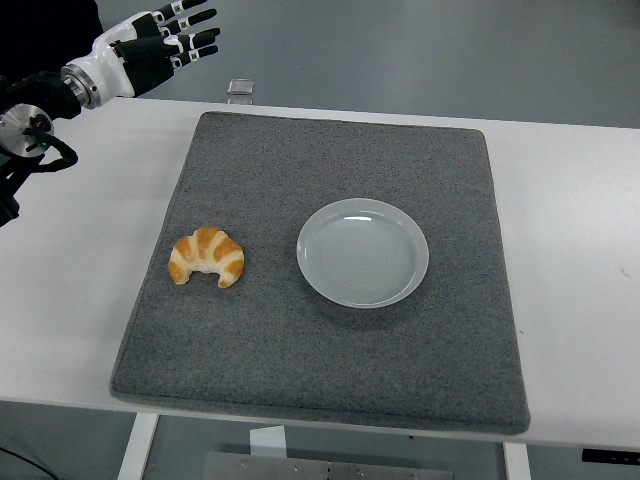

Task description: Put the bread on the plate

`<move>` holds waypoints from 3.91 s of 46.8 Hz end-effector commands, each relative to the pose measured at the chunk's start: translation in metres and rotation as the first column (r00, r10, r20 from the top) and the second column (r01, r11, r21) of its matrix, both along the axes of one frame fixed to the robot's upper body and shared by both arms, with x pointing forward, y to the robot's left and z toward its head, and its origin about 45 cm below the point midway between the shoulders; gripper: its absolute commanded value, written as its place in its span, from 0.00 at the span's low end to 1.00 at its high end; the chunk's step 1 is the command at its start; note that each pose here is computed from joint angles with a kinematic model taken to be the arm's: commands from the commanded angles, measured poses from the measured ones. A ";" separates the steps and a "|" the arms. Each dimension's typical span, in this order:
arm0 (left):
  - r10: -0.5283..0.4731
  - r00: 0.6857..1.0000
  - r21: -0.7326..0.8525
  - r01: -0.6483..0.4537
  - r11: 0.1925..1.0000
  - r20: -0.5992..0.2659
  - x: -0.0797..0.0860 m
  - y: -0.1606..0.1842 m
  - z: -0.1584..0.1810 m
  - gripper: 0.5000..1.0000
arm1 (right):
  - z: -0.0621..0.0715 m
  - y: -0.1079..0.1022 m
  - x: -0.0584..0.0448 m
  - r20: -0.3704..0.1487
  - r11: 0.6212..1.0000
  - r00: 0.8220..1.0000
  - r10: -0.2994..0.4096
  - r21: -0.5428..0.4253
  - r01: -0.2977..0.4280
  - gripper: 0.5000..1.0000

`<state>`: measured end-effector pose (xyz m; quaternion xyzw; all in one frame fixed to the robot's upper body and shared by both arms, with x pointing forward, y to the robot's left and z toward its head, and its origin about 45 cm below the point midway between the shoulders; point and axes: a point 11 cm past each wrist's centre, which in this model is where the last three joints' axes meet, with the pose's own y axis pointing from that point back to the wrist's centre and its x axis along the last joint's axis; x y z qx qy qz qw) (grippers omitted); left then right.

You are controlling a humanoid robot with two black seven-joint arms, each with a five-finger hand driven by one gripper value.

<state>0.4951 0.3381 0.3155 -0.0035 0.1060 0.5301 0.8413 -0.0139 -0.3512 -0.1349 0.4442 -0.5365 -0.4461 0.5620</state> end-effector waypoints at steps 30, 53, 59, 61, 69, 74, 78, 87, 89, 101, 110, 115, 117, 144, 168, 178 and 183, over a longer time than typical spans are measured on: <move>-0.315 0.948 0.483 0.259 0.836 0.037 -0.056 0.000 0.028 1.00 | 0.000 0.000 0.000 0.000 1.000 1.000 0.000 0.000 0.000 0.90; -0.447 0.894 0.720 0.324 0.613 -0.022 -0.100 0.000 0.020 1.00 | 0.000 0.000 0.000 0.000 1.000 1.000 0.000 0.000 0.000 0.90; -0.443 0.896 0.733 0.304 0.608 -0.004 -0.103 -0.002 0.021 1.00 | 0.000 0.000 -0.001 -0.001 1.000 1.000 0.000 0.000 0.000 0.90; -0.443 0.897 0.738 0.299 0.605 0.000 -0.105 -0.002 0.022 1.00 | 0.000 0.000 0.000 0.000 1.000 1.000 0.000 0.000 0.000 0.91; -0.452 0.892 0.760 0.280 0.587 0.021 -0.114 -0.010 0.019 1.00 | 0.000 0.000 -0.001 -0.001 1.000 1.000 0.000 0.000 0.000 0.90; -0.462 0.887 0.790 0.274 0.549 0.014 -0.119 -0.014 0.009 1.00 | 0.000 0.000 0.000 0.000 1.000 1.000 0.000 0.000 0.000 0.90; -0.464 0.885 0.804 0.266 0.532 0.015 -0.123 -0.016 0.001 1.00 | 0.000 0.000 0.000 0.000 1.000 1.000 0.000 0.000 0.000 0.90; -0.456 0.890 0.859 0.213 0.465 0.026 -0.128 -0.012 -0.014 1.00 | 0.000 0.000 0.000 0.000 1.000 1.000 0.000 0.000 0.000 0.90; -0.456 0.889 0.872 0.192 0.451 0.041 -0.129 -0.012 -0.017 1.00 | 0.000 0.000 0.000 0.000 1.000 1.000 0.000 0.000 0.000 0.90; -0.471 0.881 0.905 0.163 0.394 0.046 -0.134 -0.013 -0.032 1.00 | 0.000 0.000 0.000 0.000 1.000 1.000 0.000 0.000 0.000 0.90; -0.507 0.862 0.926 0.181 0.330 0.013 -0.139 -0.018 -0.045 1.00 | 0.000 0.000 0.000 0.000 1.000 1.000 0.000 0.000 0.000 0.90; -0.516 0.856 0.932 0.183 0.314 0.006 -0.140 -0.019 -0.048 1.00 | 0.000 0.000 0.000 0.000 1.000 1.000 0.000 0.000 0.000 0.90; -0.521 0.854 0.932 0.184 0.313 0.007 -0.141 -0.020 -0.049 1.00 | 0.000 0.000 0.000 0.000 1.000 1.000 0.000 0.000 0.000 0.90; -0.547 0.833 0.952 0.092 0.292 0.087 -0.153 -0.042 -0.095 1.00 | 0.000 0.000 0.000 0.000 1.000 1.000 0.000 0.000 0.000 0.90; -0.532 0.842 0.953 0.089 0.291 0.084 -0.145 -0.042 -0.102 0.98 | 0.000 0.000 0.000 0.000 1.000 1.000 0.000 0.000 0.000 0.90; -0.535 0.840 0.953 0.089 0.291 0.085 -0.145 -0.043 -0.101 0.79 | 0.000 0.000 -0.001 -0.001 1.000 1.000 0.000 0.000 0.000 0.90; -0.541 0.838 0.953 0.100 0.287 0.075 -0.148 -0.043 -0.104 0.75 | 0.000 0.000 0.000 0.000 1.000 1.000 0.000 0.000 0.000 0.90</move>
